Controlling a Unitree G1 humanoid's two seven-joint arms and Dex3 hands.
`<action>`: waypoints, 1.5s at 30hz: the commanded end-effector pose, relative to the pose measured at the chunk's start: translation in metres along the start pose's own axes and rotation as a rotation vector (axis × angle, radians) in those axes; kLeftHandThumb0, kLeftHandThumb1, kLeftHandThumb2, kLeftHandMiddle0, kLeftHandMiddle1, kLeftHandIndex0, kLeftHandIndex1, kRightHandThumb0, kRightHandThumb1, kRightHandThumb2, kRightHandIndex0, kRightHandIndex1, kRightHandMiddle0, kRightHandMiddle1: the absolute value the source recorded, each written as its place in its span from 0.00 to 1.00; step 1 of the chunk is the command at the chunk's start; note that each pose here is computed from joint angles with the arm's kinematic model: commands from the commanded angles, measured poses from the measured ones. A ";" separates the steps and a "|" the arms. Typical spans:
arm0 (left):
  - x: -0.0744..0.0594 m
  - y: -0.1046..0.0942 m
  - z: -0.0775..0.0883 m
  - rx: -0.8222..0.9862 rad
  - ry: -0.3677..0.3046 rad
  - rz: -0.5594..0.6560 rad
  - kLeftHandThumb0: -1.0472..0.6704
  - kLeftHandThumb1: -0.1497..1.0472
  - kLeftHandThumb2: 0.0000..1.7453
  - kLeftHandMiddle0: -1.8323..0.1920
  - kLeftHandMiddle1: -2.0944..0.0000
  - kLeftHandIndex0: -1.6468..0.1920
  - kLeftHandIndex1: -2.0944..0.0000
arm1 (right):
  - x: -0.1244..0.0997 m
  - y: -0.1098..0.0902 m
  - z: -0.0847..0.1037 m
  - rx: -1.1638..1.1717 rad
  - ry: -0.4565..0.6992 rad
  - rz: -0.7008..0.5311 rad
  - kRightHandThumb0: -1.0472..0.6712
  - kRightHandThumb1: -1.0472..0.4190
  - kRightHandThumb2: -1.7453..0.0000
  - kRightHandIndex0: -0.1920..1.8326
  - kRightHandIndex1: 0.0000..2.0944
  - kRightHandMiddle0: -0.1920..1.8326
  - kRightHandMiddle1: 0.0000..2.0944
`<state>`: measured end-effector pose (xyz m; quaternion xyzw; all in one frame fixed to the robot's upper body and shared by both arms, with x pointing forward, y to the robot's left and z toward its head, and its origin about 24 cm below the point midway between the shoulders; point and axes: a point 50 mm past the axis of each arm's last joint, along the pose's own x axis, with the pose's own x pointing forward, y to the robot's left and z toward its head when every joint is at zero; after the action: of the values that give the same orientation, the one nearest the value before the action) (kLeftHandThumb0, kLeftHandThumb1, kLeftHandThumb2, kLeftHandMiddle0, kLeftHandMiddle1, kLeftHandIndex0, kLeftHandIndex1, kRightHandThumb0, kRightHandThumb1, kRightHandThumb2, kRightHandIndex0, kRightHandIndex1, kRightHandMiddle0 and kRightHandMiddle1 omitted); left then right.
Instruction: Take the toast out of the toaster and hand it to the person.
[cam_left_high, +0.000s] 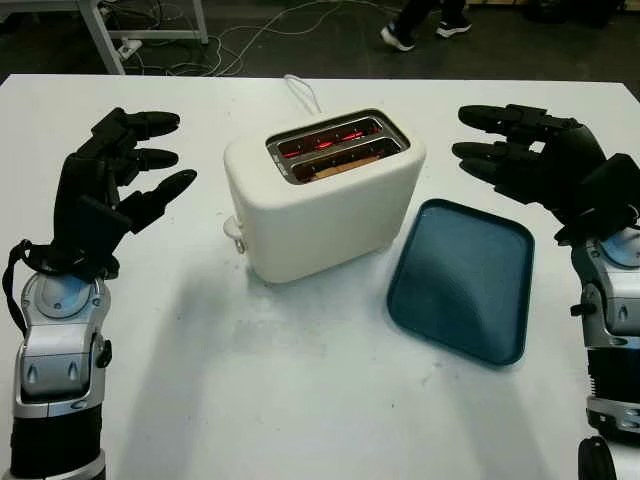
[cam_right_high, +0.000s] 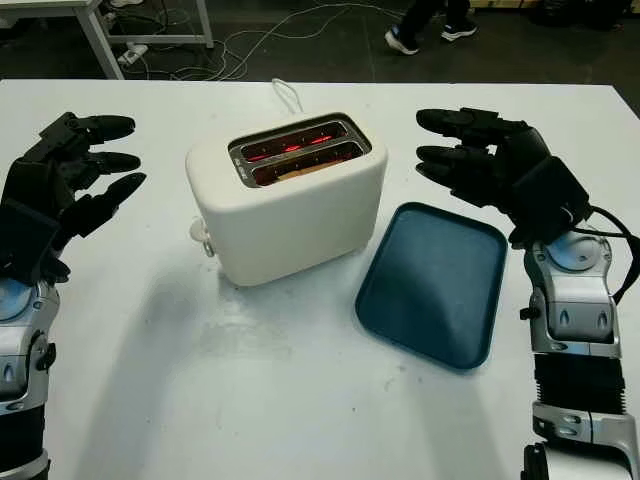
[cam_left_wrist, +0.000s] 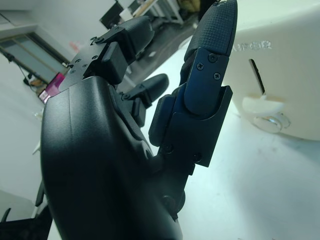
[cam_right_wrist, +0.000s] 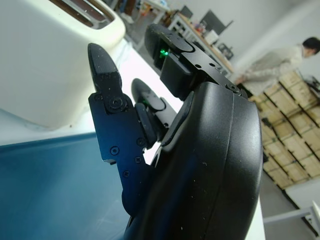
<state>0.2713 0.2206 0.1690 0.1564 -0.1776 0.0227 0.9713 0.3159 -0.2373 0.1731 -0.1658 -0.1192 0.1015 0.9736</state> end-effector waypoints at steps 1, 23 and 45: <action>0.001 0.001 -0.001 0.000 -0.009 0.009 0.13 0.89 0.03 0.76 0.51 0.70 0.65 | 0.000 0.000 0.003 -0.007 -0.003 -0.003 0.41 0.15 1.00 0.50 0.00 0.46 0.00; 0.001 0.002 0.002 0.004 -0.022 0.006 0.12 0.89 0.03 0.76 0.51 0.69 0.65 | -0.001 0.001 0.012 -0.029 -0.022 -0.014 0.46 0.15 1.00 0.47 0.00 0.44 0.00; 0.000 0.003 0.004 0.010 -0.026 0.003 0.13 0.89 0.03 0.76 0.52 0.69 0.65 | -0.001 0.003 0.011 -0.010 -0.013 -0.005 0.46 0.14 1.00 0.47 0.00 0.44 0.00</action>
<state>0.2715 0.2217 0.1684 0.1570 -0.1772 0.0201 0.9714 0.3125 -0.2314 0.1828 -0.1808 -0.1236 0.0985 0.9707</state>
